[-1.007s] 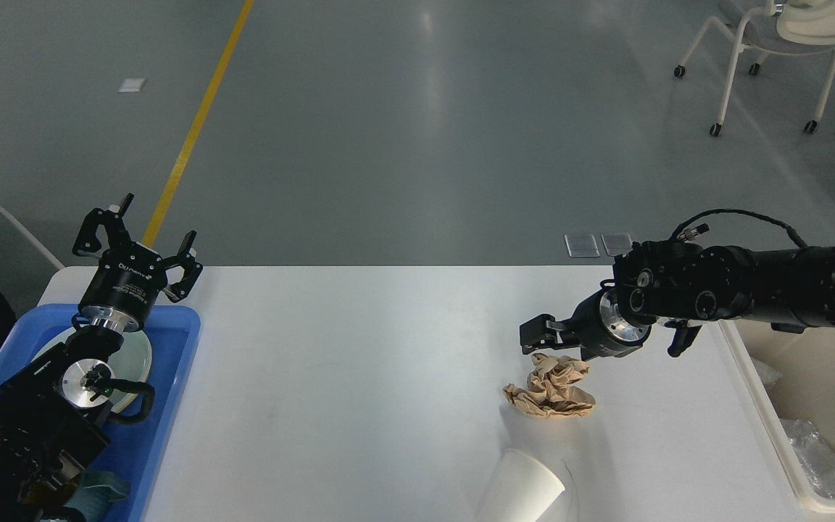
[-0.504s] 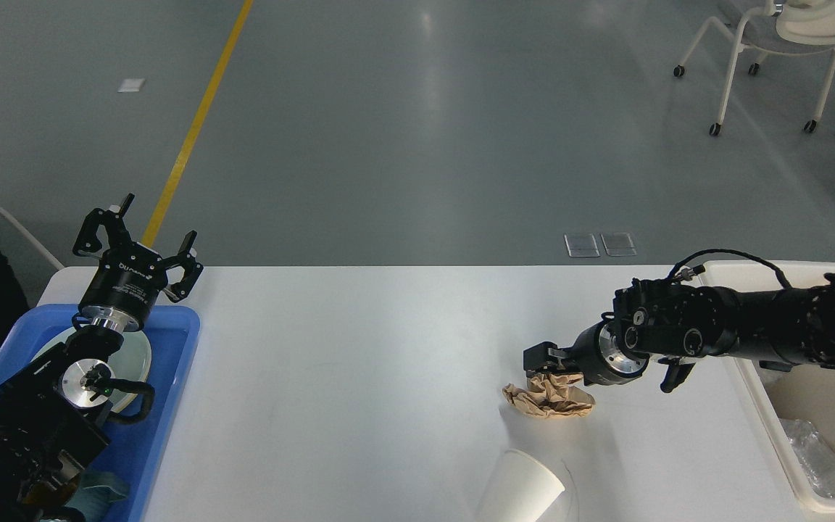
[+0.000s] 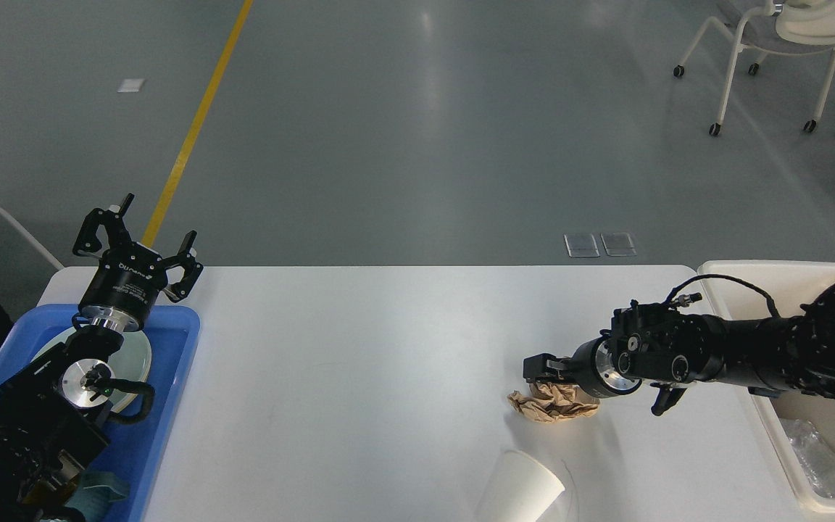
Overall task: Tidy desktop
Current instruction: 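Reach the right gripper to the crumpled tan paper and grasp it, then lift the tan paper and drop it into the white bin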
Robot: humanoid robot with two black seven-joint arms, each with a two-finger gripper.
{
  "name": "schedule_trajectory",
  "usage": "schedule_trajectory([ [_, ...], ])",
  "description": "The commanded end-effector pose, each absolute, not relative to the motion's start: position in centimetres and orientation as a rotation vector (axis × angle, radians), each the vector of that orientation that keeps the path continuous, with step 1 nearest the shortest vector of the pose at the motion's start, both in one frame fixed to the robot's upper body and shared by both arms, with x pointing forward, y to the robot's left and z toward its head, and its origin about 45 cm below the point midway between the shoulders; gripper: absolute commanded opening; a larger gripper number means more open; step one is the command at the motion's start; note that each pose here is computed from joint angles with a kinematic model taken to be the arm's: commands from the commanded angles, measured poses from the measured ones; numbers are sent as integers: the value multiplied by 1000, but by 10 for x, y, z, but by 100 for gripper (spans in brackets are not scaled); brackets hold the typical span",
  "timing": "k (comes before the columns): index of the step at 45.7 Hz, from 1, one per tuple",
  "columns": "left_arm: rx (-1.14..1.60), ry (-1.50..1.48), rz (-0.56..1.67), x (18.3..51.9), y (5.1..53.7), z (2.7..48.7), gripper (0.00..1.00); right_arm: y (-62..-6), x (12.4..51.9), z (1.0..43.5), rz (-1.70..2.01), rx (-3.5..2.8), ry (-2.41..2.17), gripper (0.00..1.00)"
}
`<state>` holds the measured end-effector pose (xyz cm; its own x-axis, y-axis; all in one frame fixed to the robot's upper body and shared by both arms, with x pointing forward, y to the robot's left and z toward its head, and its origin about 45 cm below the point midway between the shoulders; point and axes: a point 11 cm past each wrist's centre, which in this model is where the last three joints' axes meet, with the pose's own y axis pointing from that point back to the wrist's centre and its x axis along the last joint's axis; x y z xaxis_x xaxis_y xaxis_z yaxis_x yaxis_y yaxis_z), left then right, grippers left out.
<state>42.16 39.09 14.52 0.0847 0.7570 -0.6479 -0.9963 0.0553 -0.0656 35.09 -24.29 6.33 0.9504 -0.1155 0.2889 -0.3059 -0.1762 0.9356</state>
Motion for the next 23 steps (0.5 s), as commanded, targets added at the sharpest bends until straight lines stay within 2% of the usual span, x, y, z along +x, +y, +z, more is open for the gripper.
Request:
schedule_trajectory([
  [1, -582, 514, 1424, 422, 391, 145, 100, -242, 347, 59, 168, 1750, -307, 28],
  [3, -582, 514, 1424, 422, 391, 145, 100, -241, 345, 57, 164, 1753, -302, 12],
  [6, -582, 514, 1424, 422, 391, 145, 100, -239, 346, 60, 163, 1758, -297, 0],
  [11, -581, 515, 1423, 422, 391, 145, 100, -247, 364, 87, 181, 1755, -320, 0],
  [18, -584, 514, 1424, 422, 391, 145, 100, -261, 396, 183, 211, 1783, -341, 0],
  [23, -584, 514, 1424, 422, 391, 145, 100, -259, 415, 279, 290, 1793, -335, 0],
])
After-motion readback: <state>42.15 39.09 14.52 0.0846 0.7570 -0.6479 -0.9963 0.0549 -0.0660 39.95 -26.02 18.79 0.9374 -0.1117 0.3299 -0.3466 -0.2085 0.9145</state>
